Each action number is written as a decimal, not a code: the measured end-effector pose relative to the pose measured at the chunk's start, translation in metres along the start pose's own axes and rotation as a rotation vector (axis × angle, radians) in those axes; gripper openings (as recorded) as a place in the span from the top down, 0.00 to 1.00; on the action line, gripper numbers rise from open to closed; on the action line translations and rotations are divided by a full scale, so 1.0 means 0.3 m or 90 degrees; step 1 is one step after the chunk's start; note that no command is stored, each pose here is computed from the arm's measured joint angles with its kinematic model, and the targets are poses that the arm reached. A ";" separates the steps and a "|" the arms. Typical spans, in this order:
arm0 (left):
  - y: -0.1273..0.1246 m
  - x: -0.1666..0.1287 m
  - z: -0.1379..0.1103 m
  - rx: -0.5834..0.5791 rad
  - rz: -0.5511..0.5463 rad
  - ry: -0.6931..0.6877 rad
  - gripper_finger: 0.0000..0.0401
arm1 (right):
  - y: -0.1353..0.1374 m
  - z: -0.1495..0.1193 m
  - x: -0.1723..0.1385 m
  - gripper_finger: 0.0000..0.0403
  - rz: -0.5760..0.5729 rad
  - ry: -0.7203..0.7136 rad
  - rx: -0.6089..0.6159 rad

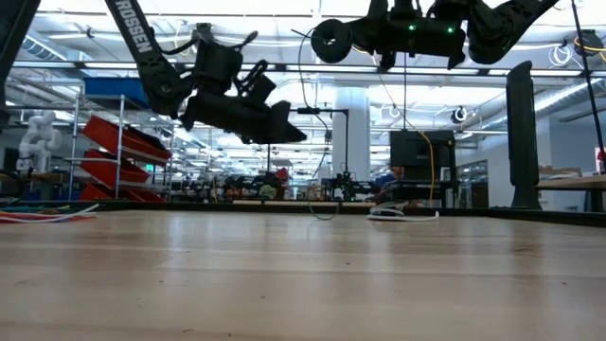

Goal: Coil cords
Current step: Coil the green wire onto the spool

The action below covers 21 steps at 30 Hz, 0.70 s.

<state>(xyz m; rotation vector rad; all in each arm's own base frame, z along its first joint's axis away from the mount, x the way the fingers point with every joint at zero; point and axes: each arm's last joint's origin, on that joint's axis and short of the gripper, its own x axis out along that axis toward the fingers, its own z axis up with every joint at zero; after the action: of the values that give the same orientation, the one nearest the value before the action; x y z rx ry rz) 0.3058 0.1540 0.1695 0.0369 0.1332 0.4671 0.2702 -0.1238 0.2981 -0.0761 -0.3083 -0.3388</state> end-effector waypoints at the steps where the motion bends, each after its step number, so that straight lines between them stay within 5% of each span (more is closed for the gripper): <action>1: -0.002 0.000 -0.008 0.000 -0.031 0.014 0.76 | 0.000 -0.001 0.000 1.00 0.000 0.002 0.000; 8: -0.062 -0.004 -0.015 0.036 -0.141 0.025 0.72 | 0.000 -0.005 0.000 1.00 0.000 0.009 -0.002; 15: -0.142 -0.011 0.014 0.092 -0.021 -0.014 0.72 | 0.000 -0.007 0.000 1.00 0.000 0.015 -0.005; 21: -0.173 -0.016 0.032 0.087 -0.033 -0.047 0.72 | 0.000 -0.007 0.000 1.00 0.001 0.014 -0.009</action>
<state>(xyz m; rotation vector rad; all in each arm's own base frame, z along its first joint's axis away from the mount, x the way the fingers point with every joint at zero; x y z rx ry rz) 0.3260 0.1056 0.1761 0.1847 0.0930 0.4036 0.2709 -0.1240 0.2960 -0.0866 -0.2834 -0.3409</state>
